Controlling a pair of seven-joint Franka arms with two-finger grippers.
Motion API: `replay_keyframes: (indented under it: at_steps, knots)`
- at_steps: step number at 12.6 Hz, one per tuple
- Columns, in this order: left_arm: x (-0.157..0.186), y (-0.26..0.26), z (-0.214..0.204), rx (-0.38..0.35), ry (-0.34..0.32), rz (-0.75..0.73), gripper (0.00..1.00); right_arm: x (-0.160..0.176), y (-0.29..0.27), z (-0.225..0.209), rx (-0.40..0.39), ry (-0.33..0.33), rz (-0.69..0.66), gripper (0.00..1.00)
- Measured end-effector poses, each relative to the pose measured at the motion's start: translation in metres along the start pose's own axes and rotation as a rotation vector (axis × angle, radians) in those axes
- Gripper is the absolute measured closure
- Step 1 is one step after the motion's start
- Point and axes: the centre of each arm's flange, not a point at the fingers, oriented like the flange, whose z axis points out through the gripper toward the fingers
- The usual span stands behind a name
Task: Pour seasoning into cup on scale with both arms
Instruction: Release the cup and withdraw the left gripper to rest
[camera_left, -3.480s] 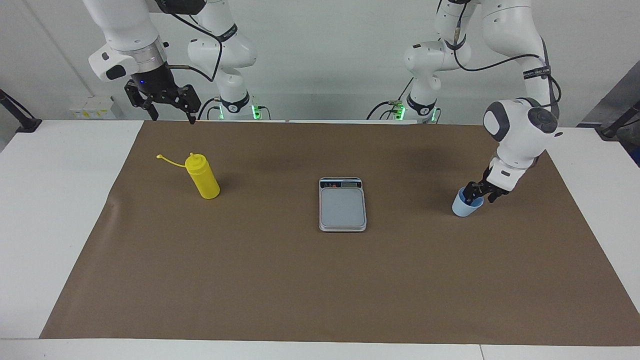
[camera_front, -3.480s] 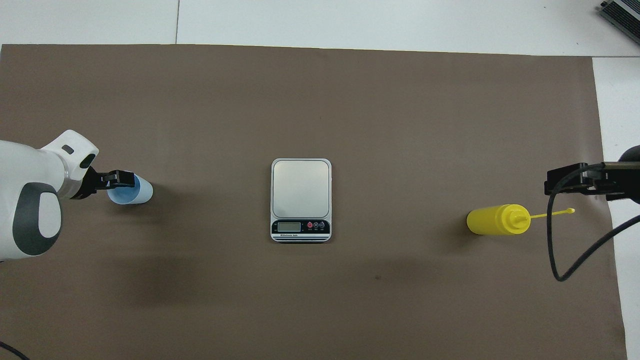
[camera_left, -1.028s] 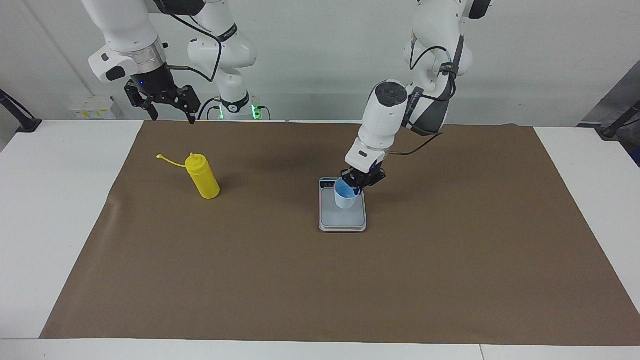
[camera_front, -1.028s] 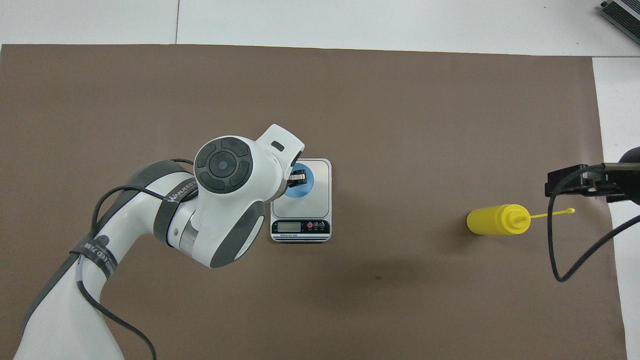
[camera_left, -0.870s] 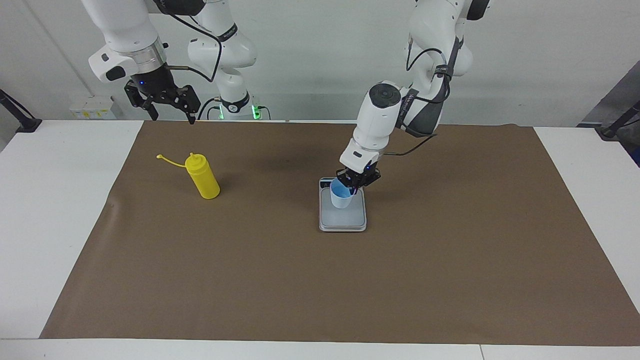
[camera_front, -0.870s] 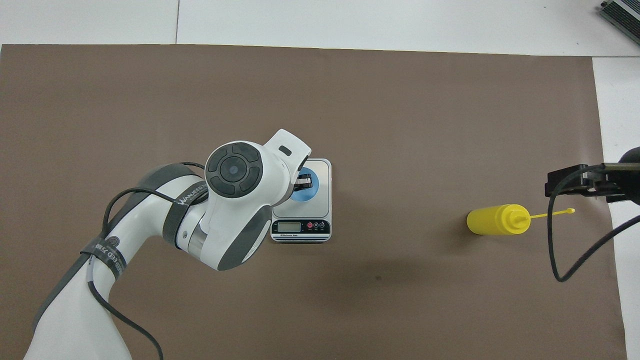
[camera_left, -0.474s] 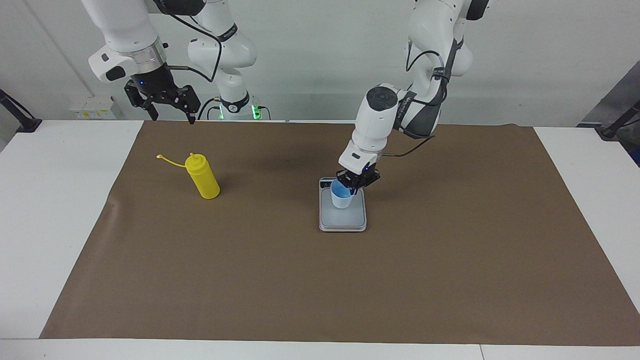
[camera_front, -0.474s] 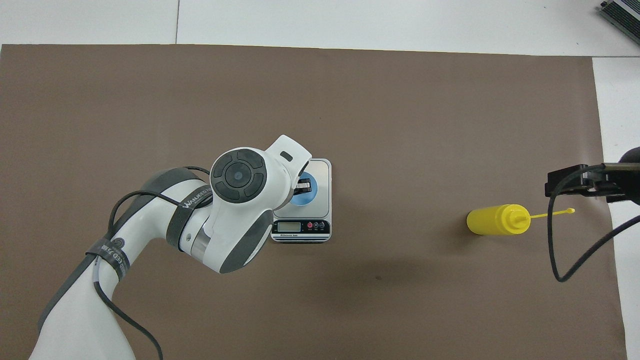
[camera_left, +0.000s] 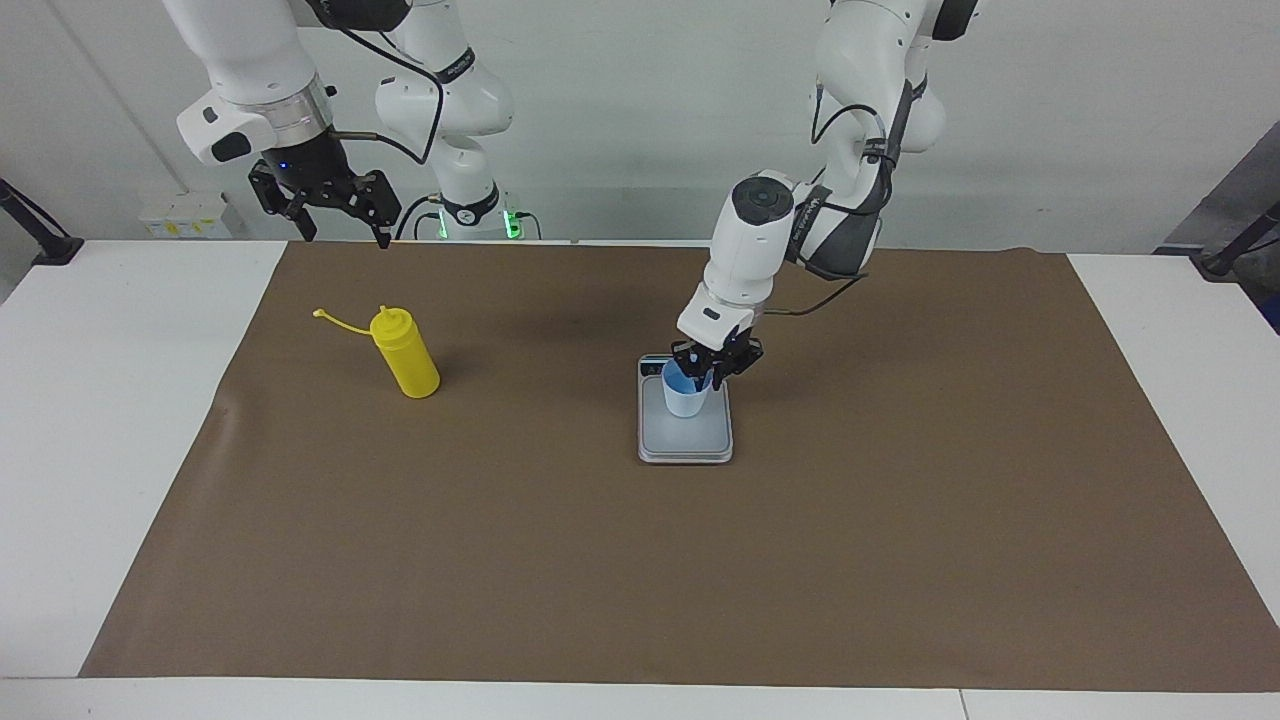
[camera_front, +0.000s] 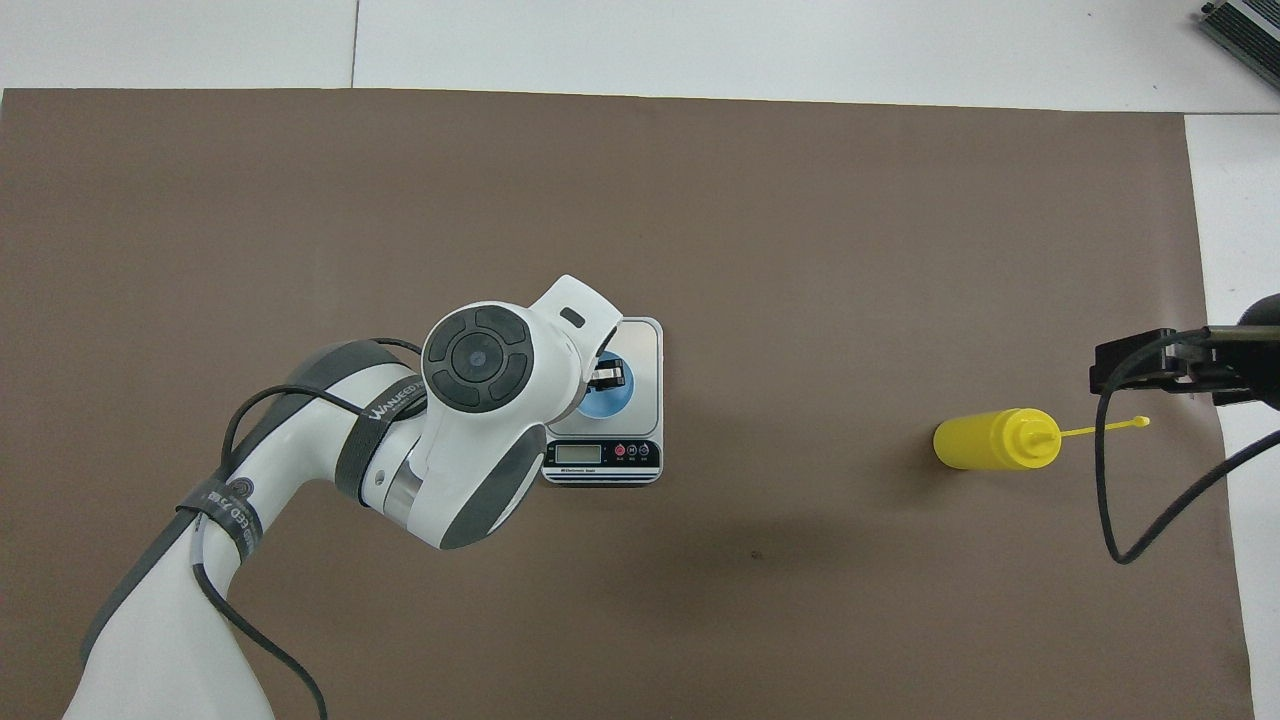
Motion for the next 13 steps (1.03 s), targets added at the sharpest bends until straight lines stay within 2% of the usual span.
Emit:
replay_keyframes:
  at_steps: [2, 4, 5, 10, 13]
  knots:
    - [0.010, -0.005, -0.014, -0.003, 0.015, -0.010, 0.36, 0.000, 0.000, 0.000, 0.000, 0.000, 0.000, 0.00]
    - [0.031, -0.026, -0.049, 0.015, 0.018, -0.001, 0.10, 0.000, 0.000, 0.000, 0.000, 0.000, 0.001, 0.00]
    - [0.041, -0.043, -0.068, 0.022, 0.021, 0.010, 0.00, 0.000, 0.002, 0.000, 0.000, 0.000, 0.003, 0.00]
    - [0.070, -0.138, -0.137, 0.051, 0.019, 0.115, 0.00, 0.002, 0.016, 0.001, 0.002, -0.003, 0.009, 0.00]
    - [0.075, -0.192, -0.170, 0.066, 0.007, 0.182, 0.00, 0.004, 0.047, 0.009, 0.005, -0.008, -0.047, 0.00]
